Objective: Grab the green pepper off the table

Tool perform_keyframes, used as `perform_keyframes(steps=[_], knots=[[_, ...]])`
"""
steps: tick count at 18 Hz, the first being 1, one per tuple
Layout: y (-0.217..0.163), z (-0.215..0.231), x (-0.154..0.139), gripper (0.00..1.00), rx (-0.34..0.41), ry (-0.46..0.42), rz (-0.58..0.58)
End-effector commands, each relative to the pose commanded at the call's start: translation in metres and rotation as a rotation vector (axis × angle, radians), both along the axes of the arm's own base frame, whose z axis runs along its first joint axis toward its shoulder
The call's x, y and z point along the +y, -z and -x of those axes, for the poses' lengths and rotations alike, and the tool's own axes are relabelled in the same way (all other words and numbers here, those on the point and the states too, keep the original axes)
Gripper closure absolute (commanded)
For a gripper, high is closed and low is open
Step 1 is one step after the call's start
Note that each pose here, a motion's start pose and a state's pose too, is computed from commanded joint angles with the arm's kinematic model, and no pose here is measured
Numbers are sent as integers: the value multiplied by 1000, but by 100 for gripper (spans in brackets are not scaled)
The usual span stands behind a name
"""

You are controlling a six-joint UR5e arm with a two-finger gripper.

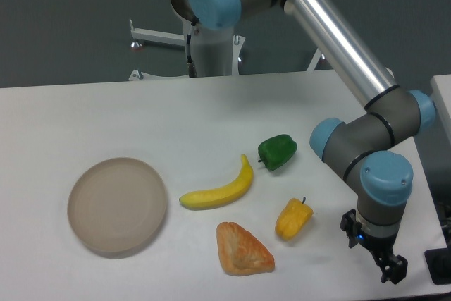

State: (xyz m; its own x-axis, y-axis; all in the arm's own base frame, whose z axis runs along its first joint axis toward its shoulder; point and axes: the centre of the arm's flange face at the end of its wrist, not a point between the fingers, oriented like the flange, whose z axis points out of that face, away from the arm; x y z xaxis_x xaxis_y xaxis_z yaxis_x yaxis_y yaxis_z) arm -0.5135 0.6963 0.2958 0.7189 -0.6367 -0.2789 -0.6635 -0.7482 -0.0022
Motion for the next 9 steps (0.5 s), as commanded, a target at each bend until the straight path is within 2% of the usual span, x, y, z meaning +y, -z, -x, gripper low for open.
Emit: perform_keyframes(steps=[6,9], knots=[[-26,-21,-50,0,-38,-24,42],[-35,-30,-82,0,-101,-31,92]])
